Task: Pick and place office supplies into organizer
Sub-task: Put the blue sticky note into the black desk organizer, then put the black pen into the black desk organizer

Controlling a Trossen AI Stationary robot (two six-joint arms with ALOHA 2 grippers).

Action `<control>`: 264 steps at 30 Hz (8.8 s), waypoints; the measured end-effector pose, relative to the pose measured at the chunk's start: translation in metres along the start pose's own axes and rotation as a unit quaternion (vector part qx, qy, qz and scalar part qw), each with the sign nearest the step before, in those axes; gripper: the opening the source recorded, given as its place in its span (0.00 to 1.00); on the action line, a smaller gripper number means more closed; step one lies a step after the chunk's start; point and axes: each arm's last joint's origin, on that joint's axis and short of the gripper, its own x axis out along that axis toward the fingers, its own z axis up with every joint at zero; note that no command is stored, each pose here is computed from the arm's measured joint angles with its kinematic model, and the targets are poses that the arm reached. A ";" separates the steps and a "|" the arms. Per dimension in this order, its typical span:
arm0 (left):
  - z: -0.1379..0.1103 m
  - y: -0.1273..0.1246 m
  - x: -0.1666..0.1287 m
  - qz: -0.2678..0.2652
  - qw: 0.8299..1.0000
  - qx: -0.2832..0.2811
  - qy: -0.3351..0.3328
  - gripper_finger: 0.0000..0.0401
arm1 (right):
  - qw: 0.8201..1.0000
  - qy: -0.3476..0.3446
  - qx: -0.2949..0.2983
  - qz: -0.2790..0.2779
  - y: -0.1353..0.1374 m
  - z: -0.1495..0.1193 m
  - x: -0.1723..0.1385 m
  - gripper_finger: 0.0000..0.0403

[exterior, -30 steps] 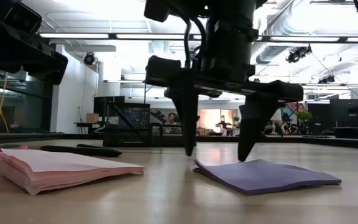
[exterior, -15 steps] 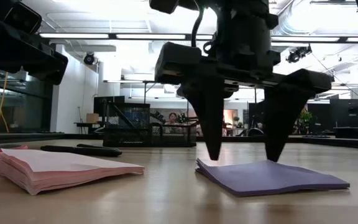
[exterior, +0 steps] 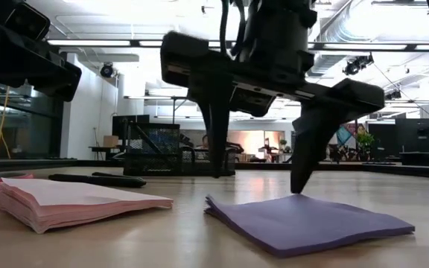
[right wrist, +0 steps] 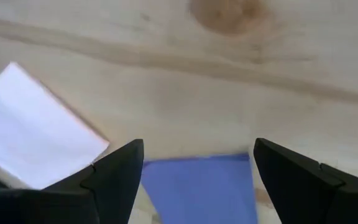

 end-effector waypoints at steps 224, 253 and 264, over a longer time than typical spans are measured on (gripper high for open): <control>0.000 0.000 0.000 0.000 1.000 0.000 0.000 0.30 | 0.892 -0.267 -0.362 0.052 0.016 0.093 -0.092 0.00; 0.000 0.000 0.000 0.000 1.000 0.000 0.000 0.30 | 0.711 -0.274 -0.588 0.271 -0.032 -0.038 -0.004 0.08; 0.000 0.000 0.000 0.000 1.000 0.000 0.000 0.30 | 0.759 -0.377 -0.472 0.241 -0.037 0.036 0.006 0.16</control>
